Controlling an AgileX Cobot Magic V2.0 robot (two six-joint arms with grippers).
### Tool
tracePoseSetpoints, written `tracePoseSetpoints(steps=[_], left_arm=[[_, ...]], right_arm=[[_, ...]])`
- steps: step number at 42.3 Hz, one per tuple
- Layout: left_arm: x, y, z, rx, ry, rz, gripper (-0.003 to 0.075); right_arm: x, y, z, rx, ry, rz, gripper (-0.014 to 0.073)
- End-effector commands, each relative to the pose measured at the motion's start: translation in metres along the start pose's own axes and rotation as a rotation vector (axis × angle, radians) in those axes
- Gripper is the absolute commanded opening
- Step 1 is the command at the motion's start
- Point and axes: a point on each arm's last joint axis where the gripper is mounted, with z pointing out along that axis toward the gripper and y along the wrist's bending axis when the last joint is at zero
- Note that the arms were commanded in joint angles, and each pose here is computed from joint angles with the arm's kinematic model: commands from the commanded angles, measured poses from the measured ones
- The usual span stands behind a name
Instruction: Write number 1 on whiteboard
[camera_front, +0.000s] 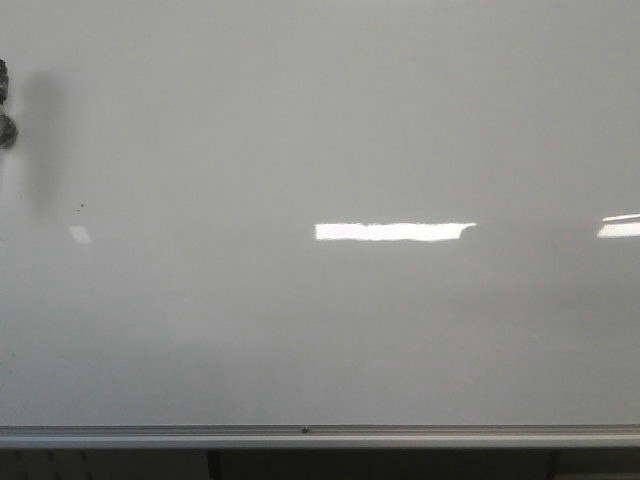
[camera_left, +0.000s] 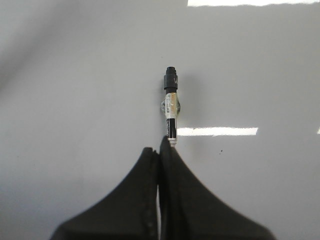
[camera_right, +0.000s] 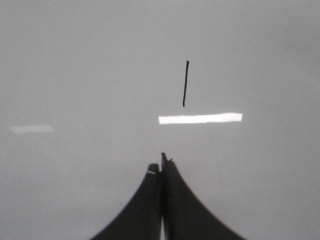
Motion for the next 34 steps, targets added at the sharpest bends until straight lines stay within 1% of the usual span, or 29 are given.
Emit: tracePoseSetpoints(steps=[1, 3, 34], left_arm=[[-0.0015, -0.0005, -0.0009, 0.004, -0.079, -0.002, -0.002], [-0.0015, -0.0005, -0.0009, 0.004, -0.079, -0.002, -0.002], [-0.0015, -0.0005, -0.0009, 0.004, -0.079, -0.002, -0.002]], right_arm=[[-0.0102, -0.0002, -0.002, -0.002, -0.17, -0.008, -0.0095], [-0.0068, -0.0008, -0.0015, -0.001, -0.187, -0.008, -0.0095], [-0.0052, -0.0009, -0.0012, -0.001, -0.164, -0.007, -0.0095]])
